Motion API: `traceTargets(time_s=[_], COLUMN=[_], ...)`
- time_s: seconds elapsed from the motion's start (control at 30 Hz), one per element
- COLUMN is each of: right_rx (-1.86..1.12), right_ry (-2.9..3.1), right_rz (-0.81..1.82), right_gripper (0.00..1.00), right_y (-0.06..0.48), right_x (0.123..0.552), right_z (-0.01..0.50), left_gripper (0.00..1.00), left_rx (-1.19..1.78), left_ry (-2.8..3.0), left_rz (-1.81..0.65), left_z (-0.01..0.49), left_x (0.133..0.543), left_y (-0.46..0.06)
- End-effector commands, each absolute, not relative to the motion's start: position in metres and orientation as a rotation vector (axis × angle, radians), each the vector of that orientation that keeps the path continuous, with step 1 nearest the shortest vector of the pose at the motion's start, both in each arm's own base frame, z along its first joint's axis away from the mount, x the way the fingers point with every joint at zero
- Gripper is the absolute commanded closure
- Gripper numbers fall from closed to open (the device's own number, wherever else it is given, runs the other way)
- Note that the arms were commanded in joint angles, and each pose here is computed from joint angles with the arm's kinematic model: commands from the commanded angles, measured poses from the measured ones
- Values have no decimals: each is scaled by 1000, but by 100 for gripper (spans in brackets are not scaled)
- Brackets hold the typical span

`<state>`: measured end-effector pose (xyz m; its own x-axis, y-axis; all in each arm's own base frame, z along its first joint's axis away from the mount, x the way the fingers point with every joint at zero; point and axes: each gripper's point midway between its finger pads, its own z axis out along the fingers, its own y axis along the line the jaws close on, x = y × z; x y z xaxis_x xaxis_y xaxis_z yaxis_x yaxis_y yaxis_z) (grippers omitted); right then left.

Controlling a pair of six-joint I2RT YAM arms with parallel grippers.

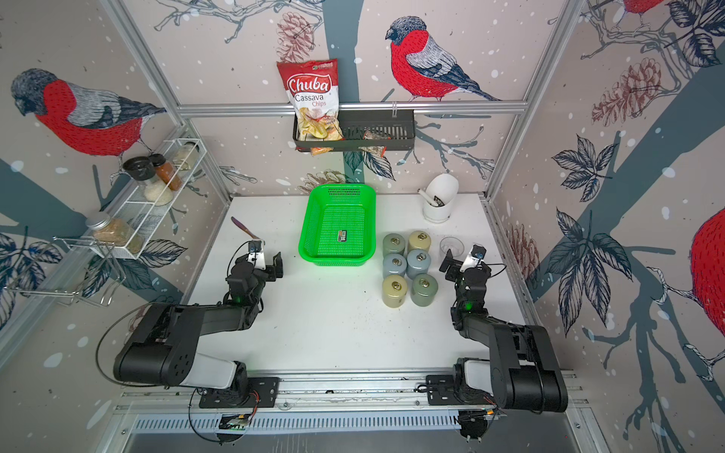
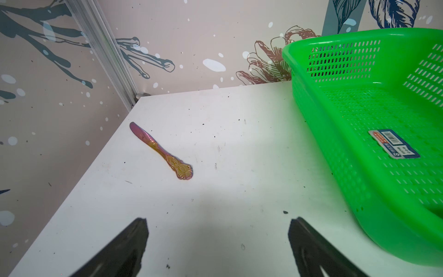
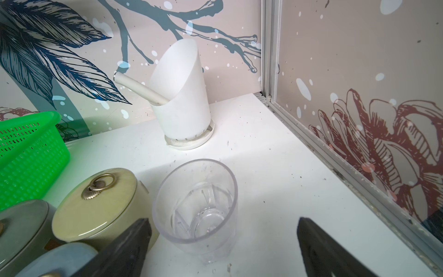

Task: Take the tea canister out of the basket
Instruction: Reset both arms

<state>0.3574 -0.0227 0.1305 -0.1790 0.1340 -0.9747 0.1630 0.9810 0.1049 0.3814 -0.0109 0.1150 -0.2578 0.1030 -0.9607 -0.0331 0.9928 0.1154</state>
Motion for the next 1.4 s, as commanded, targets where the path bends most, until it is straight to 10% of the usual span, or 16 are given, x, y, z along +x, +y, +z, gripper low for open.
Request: traceTargets(time_s=[0.0, 1.37], right_rx=[187, 154], right_ry=[1701, 1702], right_rz=[-30, -66], right_gripper=[0, 0], right_y=[-19, -19], right_x=[364, 373], right_z=[145, 125], left_gripper=[4, 4], left_rx=[34, -60], left_ry=[1761, 1733], left_rz=[111, 78], left_z=[131, 122], left_x=[387, 381], left_y=[-11, 9])
